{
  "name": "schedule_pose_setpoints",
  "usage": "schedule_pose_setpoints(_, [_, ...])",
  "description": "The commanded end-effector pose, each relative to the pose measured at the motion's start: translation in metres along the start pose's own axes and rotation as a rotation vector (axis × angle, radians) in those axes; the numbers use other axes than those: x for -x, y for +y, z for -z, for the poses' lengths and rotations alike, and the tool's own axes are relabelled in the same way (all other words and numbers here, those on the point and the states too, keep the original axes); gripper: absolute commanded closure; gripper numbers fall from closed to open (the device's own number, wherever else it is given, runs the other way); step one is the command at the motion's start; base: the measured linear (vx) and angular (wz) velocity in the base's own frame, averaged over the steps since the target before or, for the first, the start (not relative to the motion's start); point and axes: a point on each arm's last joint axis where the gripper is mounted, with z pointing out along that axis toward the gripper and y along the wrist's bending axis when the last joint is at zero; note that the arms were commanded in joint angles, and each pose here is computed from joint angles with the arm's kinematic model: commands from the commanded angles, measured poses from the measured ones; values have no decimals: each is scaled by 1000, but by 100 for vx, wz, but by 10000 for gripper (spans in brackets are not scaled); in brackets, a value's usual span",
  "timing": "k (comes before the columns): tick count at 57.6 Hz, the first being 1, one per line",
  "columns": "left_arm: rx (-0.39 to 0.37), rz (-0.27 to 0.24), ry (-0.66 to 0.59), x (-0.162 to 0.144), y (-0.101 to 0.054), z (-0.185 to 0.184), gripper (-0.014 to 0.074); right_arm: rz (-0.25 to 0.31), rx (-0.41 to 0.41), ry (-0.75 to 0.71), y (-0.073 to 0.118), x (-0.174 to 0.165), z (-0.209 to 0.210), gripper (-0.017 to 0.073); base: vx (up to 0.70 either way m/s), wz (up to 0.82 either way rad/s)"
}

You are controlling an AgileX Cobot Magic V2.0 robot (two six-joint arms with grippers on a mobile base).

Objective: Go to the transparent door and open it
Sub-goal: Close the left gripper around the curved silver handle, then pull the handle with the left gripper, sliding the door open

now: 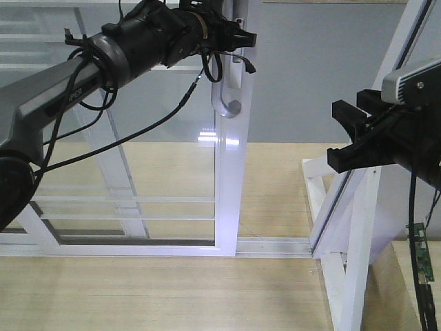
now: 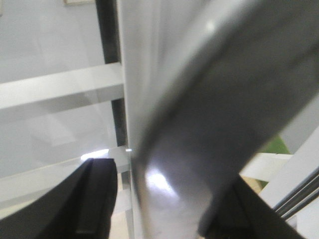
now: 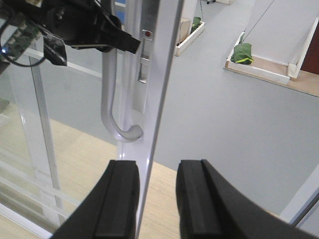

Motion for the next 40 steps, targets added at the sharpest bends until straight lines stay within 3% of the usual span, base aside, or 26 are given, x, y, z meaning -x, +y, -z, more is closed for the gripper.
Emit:
schedule_pose_setpoints(1, [33, 2, -152, 53, 21, 47, 142, 13, -25, -132, -4, 21, 4, 277, 0, 0])
schedule_pose_setpoints(10, [109, 6, -61, 51, 30, 55, 150, 13, -25, -132, -4, 21, 4, 277, 0, 0])
schedule_pose_setpoints(19, [214, -63, 3, 46, 40, 58, 166, 14, -25, -132, -4, 21, 4, 277, 0, 0])
schedule_pose_setpoints(34, [217, -123, -10, 47, 40, 57, 167, 26, -23, -119, -3, 20, 4, 277, 0, 0])
schedule_pose_setpoints(40, [208, -133, -9, 41, 47, 58, 168, 30, -17, -90, -3, 17, 4, 277, 0, 0])
